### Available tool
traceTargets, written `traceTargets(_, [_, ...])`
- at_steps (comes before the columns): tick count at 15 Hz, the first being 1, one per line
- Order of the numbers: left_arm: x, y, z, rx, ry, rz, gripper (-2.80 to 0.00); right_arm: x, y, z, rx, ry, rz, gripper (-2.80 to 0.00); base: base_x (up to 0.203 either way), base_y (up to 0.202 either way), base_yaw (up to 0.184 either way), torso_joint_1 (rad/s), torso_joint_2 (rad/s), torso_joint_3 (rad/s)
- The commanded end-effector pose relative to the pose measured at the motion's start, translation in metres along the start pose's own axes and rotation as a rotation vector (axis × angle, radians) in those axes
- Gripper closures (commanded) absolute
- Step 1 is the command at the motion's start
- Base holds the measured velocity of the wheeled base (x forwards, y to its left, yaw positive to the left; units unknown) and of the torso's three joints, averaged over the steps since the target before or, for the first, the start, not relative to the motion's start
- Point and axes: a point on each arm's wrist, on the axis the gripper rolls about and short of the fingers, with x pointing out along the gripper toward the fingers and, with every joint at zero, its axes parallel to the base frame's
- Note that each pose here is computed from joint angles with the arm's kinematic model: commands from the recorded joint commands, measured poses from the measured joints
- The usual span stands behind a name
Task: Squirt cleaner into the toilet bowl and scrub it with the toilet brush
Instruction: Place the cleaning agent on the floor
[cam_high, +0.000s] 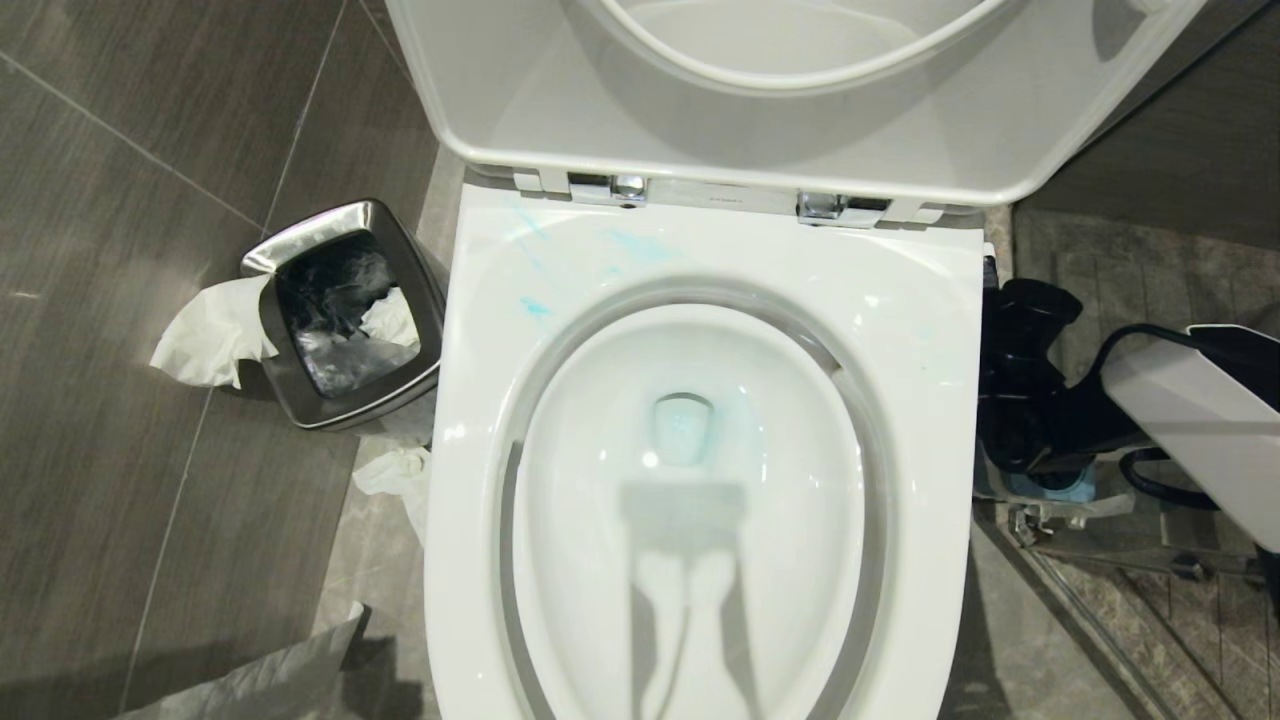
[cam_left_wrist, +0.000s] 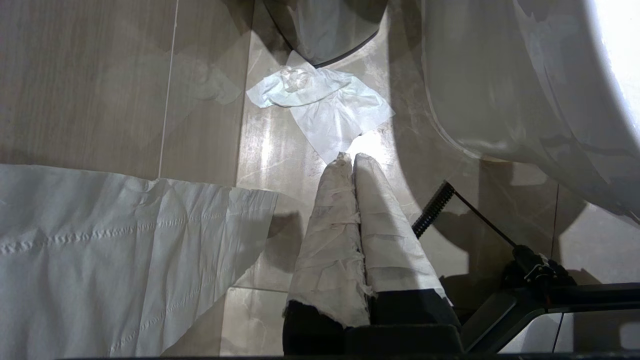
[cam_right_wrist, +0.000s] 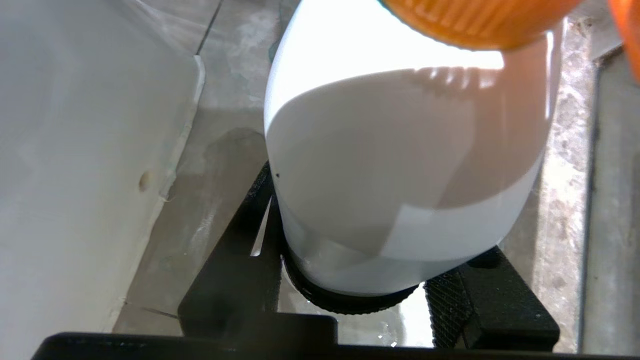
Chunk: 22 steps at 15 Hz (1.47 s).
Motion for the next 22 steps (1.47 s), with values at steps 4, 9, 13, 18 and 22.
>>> traceTargets(4, [0.0, 0.0, 0.0, 0.0, 0.002, -0.001, 0.0, 0.002, 0.004, -0.007, 0.003, 0.002, 0.004, -2.8, 0.0, 0.0, 0.0, 0.0, 0.0, 0.0])
traceTargets(9, [0.0, 0.0, 0.0, 0.0, 0.002, -0.002, 0.0, -0.013, 0.004, -0.012, -0.004, 0.077, 0.018, -2.8, 0.0, 0.0, 0.0, 0.0, 0.0, 0.0])
traceTargets(13, [0.0, 0.0, 0.0, -0.015, 0.002, 0.004, 0.0, -0.042, -0.001, 0.006, -0.011, 0.133, 0.036, -2.8, 0.0, 0.0, 0.0, 0.0, 0.0, 0.0])
traceTargets(18, [0.0, 0.0, 0.0, -0.015, 0.001, 0.004, 0.0, -0.096, -0.011, 0.042, -0.012, 0.19, 0.053, -2.8, 0.0, 0.0, 0.0, 0.0, 0.0, 0.0])
traceTargets(22, [0.0, 0.0, 0.0, -0.015, 0.001, 0.003, 0.0, -0.122, -0.016, 0.061, -0.01, 0.196, 0.058, 0.0, 0.0, 0.0, 0.0, 0.0, 0.0, 0.0])
